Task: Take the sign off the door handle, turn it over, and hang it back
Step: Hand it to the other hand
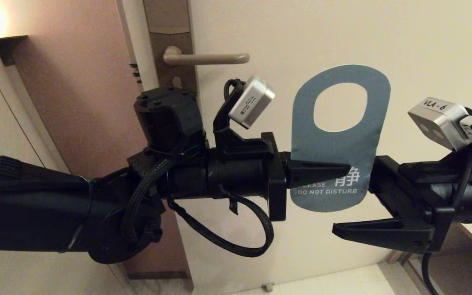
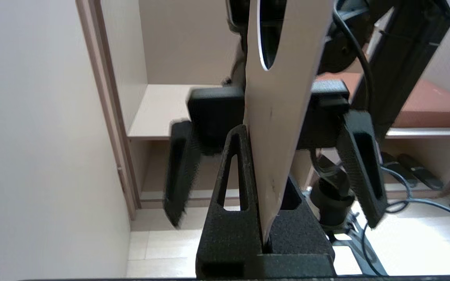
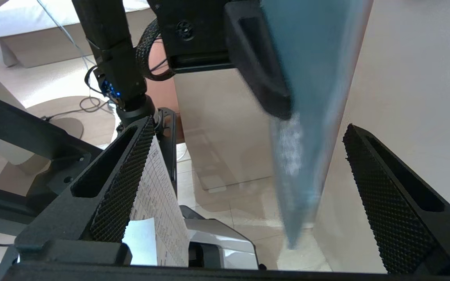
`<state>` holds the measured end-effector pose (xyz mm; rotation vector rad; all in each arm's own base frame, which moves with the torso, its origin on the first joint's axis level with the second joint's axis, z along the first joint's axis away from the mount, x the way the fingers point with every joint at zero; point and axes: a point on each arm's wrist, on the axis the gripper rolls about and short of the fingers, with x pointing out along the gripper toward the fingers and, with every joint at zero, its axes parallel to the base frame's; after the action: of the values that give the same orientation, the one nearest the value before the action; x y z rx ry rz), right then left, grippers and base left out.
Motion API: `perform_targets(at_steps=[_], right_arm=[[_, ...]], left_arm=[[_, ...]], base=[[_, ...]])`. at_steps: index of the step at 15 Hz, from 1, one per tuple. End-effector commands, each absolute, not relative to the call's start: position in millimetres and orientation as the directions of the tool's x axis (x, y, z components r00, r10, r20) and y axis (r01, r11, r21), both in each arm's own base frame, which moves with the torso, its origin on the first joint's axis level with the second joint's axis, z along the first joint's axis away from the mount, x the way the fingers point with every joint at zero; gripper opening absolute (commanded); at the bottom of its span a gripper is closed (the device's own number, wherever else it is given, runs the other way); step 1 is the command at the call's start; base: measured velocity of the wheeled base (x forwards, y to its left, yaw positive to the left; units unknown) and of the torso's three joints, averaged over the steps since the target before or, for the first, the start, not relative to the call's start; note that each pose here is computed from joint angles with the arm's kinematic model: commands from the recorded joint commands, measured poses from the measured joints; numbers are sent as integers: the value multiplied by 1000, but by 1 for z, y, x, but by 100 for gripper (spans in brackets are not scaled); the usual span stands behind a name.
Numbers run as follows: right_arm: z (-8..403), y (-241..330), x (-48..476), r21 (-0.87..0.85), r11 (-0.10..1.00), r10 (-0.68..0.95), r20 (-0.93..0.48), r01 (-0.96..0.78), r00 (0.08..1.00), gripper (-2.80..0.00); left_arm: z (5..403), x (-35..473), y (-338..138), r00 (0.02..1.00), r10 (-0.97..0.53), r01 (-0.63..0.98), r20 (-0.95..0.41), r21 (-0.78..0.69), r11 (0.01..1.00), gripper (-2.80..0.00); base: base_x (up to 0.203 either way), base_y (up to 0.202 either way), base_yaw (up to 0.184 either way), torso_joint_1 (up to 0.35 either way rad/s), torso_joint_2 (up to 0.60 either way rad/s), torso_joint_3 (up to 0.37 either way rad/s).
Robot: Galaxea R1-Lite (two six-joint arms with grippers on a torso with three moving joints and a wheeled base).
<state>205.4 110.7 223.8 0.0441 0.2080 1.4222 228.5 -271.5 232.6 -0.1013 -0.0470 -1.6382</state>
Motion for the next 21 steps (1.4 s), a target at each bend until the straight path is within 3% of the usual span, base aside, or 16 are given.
perform_targets(at_steps=[1, 13, 21], right_arm=[[224, 111, 205, 154, 143, 985, -115, -978, 126, 0], [223, 110, 203, 160, 139, 986, -116, -977, 121, 0], [223, 110, 200, 169, 50, 995, -98, -984, 34, 0]], left_arm=[[233, 231, -274, -66, -993, 997, 100, -26, -69, -280], [235, 232, -276, -73, -992, 997, 106, -27, -76, -280], [236, 226, -280, -102, -989, 992, 108, -62, -109, -280]], base=[[0, 0, 0, 0, 0, 0], [0, 0, 0, 0, 0, 0], [0, 0, 0, 0, 0, 0]])
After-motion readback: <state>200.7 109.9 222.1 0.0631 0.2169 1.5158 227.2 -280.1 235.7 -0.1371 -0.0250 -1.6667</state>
